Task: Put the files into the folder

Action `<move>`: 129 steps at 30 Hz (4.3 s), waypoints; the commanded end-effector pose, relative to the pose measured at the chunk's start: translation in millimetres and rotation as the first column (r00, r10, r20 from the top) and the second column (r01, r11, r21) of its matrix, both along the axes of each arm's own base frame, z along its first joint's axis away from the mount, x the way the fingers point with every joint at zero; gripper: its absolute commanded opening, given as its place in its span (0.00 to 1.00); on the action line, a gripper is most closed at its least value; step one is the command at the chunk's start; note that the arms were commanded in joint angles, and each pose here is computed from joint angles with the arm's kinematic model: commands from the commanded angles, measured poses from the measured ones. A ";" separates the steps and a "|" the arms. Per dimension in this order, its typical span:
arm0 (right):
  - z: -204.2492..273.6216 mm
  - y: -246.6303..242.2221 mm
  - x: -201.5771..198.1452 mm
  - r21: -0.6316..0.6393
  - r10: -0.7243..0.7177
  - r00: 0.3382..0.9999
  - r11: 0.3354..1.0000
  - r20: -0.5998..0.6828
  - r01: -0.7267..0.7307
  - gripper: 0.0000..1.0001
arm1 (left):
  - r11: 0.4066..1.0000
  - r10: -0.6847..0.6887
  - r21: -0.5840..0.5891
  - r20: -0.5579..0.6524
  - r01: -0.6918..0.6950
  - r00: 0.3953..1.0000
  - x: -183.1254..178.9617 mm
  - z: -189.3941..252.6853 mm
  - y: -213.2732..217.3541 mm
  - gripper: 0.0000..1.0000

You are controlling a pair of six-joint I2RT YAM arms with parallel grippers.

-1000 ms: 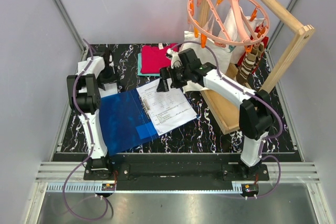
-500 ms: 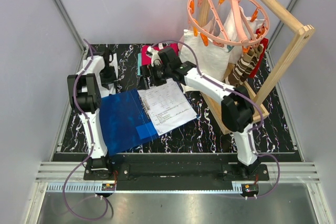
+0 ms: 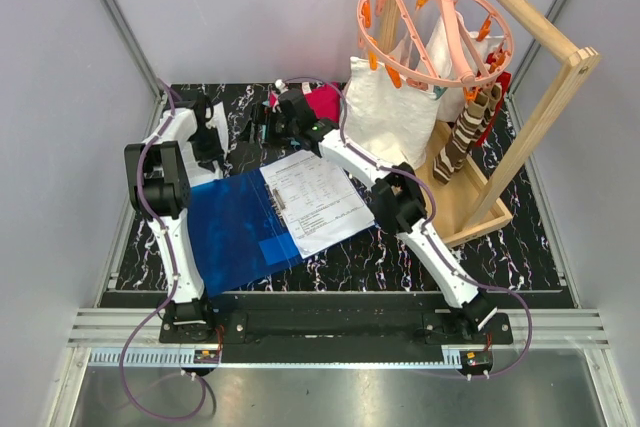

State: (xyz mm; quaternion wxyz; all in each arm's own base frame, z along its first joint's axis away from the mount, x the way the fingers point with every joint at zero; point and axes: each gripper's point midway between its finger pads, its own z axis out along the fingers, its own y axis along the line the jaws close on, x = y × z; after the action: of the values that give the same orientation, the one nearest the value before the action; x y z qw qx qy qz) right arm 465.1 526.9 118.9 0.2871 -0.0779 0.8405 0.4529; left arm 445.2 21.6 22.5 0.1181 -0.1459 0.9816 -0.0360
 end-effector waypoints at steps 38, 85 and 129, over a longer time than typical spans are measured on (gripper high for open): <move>5.4 40.9 29.7 0.239 -0.052 0.995 0.971 0.084 0.030 0.16 | 0.962 -0.111 -0.222 0.213 0.159 0.971 -15.2 88.2 -82.8 0.57; 10.8 -246.5 -137.1 -0.144 0.529 0.842 0.830 -0.105 -0.539 0.02 | 0.898 -0.069 -0.332 0.543 0.290 0.837 -126.1 184.4 -122.5 0.63; -13.9 -231.1 -115.1 -0.043 0.558 0.812 0.819 -0.171 -0.572 0.03 | 0.882 -0.100 -0.356 0.499 0.309 0.861 -140.3 166.3 -134.7 0.63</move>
State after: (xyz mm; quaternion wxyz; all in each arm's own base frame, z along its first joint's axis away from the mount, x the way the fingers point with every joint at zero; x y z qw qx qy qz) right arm 344.3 293.9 98.8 0.0564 -0.3103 0.8214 0.4753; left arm 303.4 -108.1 179.2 0.2955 -0.0608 0.9109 -0.2814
